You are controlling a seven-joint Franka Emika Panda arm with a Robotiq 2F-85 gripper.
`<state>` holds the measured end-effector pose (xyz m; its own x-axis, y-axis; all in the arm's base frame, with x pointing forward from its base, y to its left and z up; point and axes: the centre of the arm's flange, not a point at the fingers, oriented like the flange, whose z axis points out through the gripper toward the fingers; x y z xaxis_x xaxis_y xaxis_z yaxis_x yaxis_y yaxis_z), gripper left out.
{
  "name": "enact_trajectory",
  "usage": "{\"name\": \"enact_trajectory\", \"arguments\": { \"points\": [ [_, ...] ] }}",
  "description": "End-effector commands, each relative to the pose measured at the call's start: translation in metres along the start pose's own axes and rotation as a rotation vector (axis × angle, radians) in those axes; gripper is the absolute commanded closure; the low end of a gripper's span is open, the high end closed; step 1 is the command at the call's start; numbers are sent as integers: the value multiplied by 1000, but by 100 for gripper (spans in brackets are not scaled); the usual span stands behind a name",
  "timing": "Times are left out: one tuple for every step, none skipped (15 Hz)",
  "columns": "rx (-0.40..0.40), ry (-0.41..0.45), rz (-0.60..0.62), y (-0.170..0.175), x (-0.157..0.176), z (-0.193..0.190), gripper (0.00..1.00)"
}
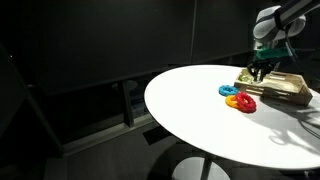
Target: Remove the clear ring from the wooden tray and place it on the rings pile on the table
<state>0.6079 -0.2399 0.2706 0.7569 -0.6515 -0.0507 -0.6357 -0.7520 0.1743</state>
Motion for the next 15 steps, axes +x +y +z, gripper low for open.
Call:
{"name": "enact_trajectory", "arguments": {
  "points": [
    [22,-8,-25,9,-26,-32,91],
    [23,-9,-34,9,-31,-38,91],
    [23,-8,-41,9,-36,-44,91],
    [24,-7,-52,8,-42,-50,91],
    [25,-2,-59,6,-48,-55,91],
    [26,2,-71,3,-55,-60,91],
    [27,7,-83,-1,-60,-63,91],
    [26,10,-95,-6,-67,-67,91],
    [26,14,-108,-11,-73,-70,91],
    [26,16,-123,-17,-79,-72,91],
    [25,21,-140,-24,-86,-73,91],
    [23,24,-156,-30,-91,-74,91],
    [17,28,-175,-37,-98,-73,91],
    [12,32,-194,-43,-104,-72,91],
    [6,35,-214,-49,-110,-69,91]
  ]
}}
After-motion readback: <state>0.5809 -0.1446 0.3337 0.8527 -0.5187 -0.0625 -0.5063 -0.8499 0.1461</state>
